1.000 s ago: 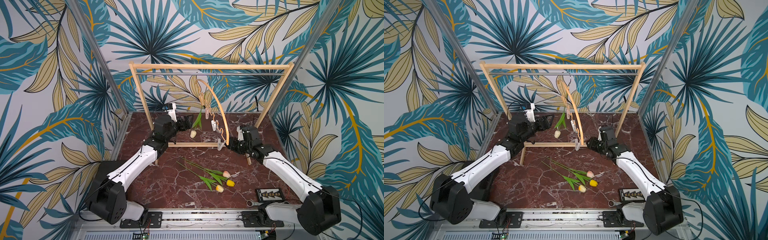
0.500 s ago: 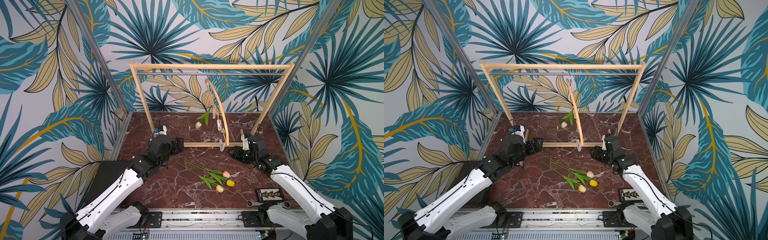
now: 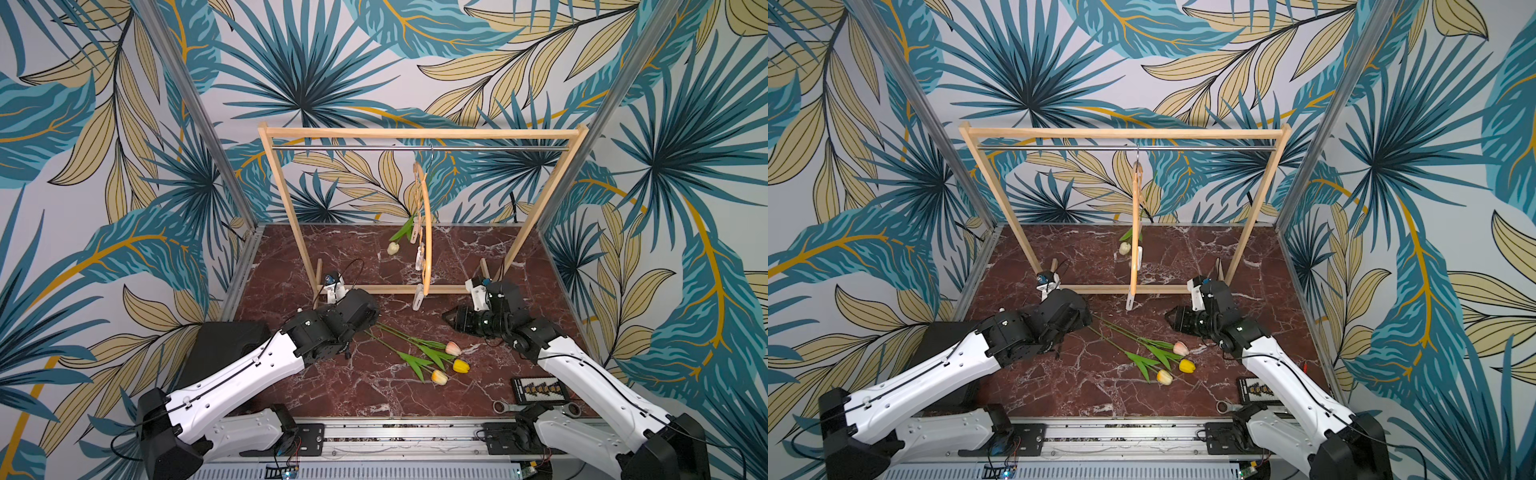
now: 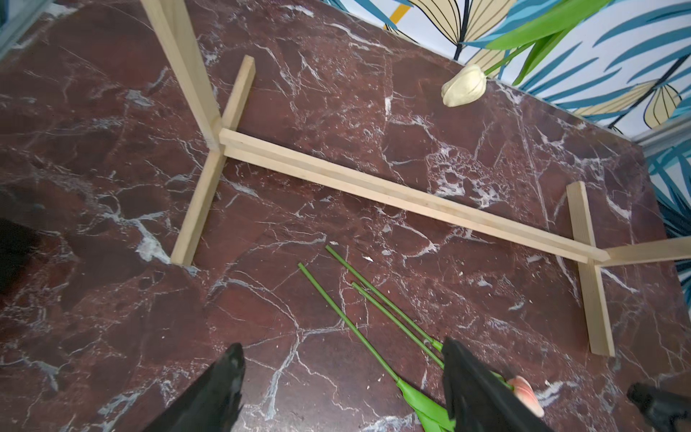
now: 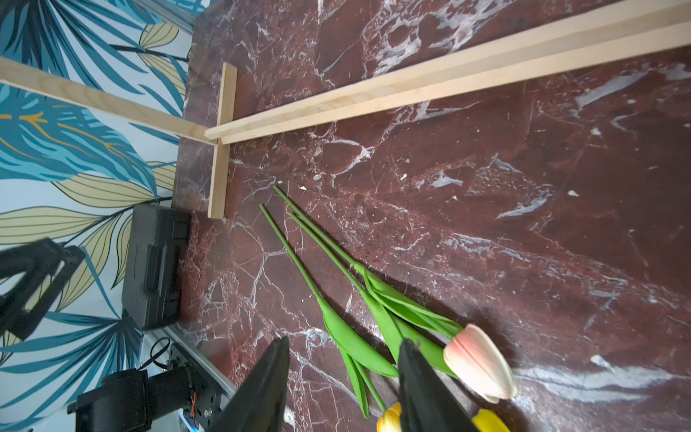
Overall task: Dry the flowers on a clothes hanger
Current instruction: Pick up the flower at the center of the board.
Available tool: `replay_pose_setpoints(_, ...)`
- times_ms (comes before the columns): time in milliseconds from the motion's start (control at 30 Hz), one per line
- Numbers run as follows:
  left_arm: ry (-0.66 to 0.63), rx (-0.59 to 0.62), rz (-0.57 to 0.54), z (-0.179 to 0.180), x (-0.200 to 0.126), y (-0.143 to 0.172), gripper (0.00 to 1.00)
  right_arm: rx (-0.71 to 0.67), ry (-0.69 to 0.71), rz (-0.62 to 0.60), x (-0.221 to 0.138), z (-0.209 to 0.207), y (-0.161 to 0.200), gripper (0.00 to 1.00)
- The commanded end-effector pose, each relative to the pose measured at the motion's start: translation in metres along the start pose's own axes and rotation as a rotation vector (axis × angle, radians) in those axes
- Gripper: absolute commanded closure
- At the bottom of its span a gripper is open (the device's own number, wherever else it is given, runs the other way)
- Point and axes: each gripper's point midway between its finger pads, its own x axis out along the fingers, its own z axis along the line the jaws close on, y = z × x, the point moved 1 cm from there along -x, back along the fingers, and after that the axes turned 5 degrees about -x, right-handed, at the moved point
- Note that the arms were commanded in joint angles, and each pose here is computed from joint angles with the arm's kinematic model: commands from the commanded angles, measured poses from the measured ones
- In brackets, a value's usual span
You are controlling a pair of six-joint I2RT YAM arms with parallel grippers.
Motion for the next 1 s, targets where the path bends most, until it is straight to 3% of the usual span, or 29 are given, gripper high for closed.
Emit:
replay_pose_setpoints(0,0.009,-0.041,-0.083,-0.001,-0.004,-0.017,0.15,-0.074,-0.024,0.077,0.009,0.01,0.022,0.5)
replay_pose_setpoints(200,0.077,-0.044,-0.009,0.001,0.002,-0.005,0.15,-0.172,-0.071,0.115,0.036,0.047,0.04,0.53)
replay_pose_setpoints(433,0.078,-0.152,0.046,0.019,0.02,0.007,0.24,-0.214,-0.021,0.135,0.063,0.047,0.047,0.59)
replay_pose_setpoints(667,0.014,-0.187,0.099,0.024,0.04,0.018,0.27,-0.366,-0.024,0.242,0.088,0.058,0.063,0.61)
replay_pose_setpoints(967,-0.015,-0.246,0.116,0.036,0.05,0.016,0.3,-0.48,-0.044,0.273,0.132,0.079,0.073,0.61)
